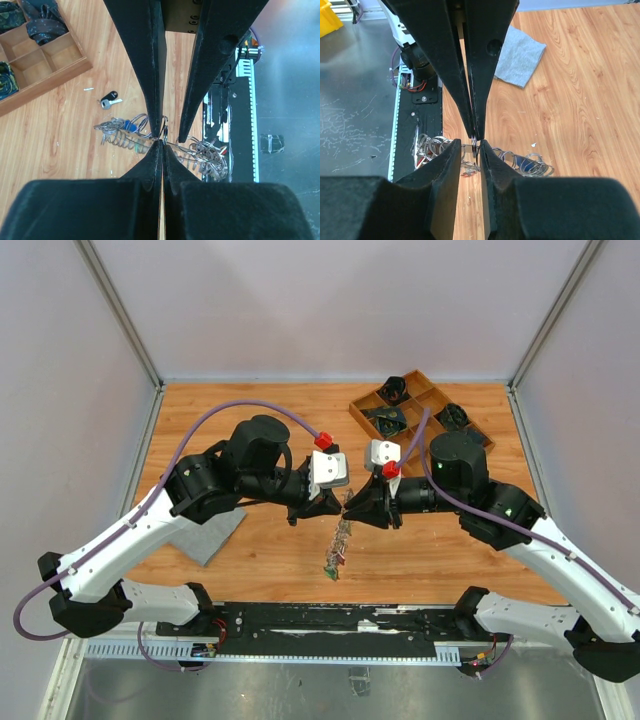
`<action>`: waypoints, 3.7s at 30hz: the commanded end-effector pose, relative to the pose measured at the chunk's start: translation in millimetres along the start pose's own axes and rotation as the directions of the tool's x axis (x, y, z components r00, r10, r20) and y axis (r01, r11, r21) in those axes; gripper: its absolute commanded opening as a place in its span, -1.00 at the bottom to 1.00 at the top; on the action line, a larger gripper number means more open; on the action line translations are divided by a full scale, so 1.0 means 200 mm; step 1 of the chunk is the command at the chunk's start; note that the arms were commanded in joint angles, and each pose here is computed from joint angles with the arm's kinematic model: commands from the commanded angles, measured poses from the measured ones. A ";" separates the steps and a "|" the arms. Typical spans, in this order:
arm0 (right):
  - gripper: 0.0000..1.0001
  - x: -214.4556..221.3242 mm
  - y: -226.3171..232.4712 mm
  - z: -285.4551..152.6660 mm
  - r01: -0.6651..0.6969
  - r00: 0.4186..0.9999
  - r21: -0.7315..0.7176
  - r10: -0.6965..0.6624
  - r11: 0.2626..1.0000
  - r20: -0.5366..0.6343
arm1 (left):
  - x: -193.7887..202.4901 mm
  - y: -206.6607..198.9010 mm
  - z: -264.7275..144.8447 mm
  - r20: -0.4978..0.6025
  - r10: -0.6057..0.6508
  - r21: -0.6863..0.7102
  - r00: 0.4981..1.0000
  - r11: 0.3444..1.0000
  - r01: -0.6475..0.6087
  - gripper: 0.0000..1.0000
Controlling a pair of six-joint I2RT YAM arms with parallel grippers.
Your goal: Put the keys on the keyring
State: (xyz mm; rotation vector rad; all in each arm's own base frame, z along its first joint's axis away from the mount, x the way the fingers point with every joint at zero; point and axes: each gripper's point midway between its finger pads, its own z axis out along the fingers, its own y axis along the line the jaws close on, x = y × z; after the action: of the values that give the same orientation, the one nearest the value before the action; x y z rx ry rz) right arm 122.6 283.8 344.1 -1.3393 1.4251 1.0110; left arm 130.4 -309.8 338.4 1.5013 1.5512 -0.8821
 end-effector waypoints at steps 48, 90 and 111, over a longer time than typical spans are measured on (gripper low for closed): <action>-0.99 -0.72 0.20 -0.38 0.208 0.714 0.111 -0.228 0.972 0.662 | -0.59 -0.15 -0.44 0.636 0.077 -0.087 0.768 0.996 -0.027 -0.68; -0.99 -0.74 0.16 -0.30 0.346 0.642 0.176 -0.369 0.921 0.672 | -0.60 -0.11 -0.33 0.745 0.010 -0.031 0.667 0.999 0.020 -0.35; -0.72 -0.61 0.14 -0.30 0.329 0.751 0.183 -0.374 0.926 0.544 | -0.55 -0.05 -0.28 0.637 0.055 -0.100 0.769 0.995 0.011 -0.99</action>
State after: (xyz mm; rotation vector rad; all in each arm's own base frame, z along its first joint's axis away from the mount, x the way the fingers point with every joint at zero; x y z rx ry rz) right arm 98.3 270.1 469.6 -1.0234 0.7051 1.0374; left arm 111.5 -314.8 455.4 0.9561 1.0306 -1.2149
